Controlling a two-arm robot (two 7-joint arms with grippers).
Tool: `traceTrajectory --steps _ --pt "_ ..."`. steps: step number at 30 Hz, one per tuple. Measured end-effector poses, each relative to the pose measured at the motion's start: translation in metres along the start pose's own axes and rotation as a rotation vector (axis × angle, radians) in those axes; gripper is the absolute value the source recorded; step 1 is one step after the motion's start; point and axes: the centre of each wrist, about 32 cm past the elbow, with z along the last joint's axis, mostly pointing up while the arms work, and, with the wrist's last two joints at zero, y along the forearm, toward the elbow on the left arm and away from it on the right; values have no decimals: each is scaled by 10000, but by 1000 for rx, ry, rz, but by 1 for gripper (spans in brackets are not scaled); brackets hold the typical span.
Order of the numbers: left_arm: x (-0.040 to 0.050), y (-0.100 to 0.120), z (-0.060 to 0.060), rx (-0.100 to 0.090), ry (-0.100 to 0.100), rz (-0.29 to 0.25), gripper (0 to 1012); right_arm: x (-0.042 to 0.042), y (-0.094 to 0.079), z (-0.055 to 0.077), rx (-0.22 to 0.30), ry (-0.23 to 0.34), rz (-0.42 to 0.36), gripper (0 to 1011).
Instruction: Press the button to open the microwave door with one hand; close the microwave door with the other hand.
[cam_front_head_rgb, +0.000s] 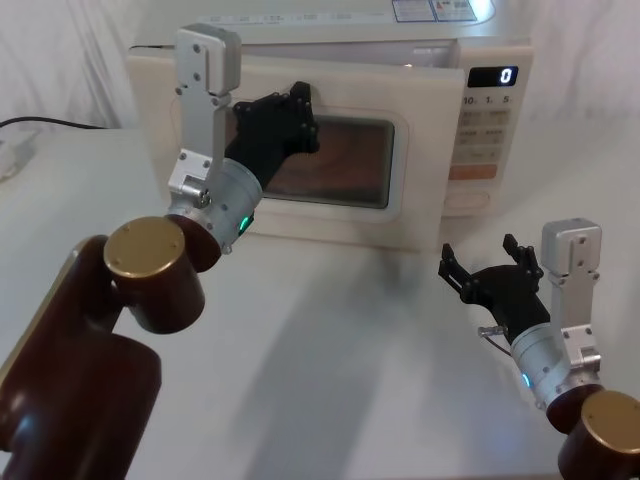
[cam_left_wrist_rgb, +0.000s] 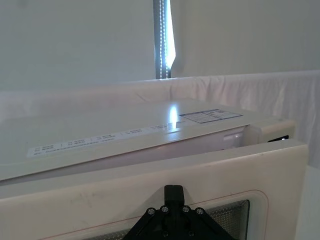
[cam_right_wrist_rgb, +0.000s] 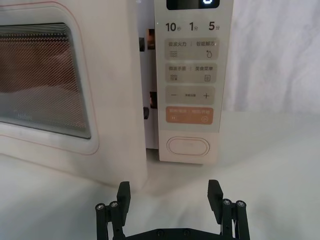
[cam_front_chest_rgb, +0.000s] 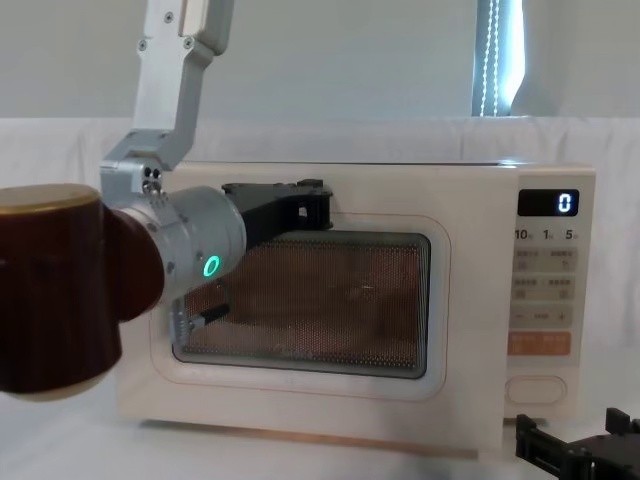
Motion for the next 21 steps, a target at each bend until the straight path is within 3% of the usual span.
traceTrajectory --steps 21 --pt "-12 -208 -19 15 -11 -13 0 0 0 0 0 0 0 1002"
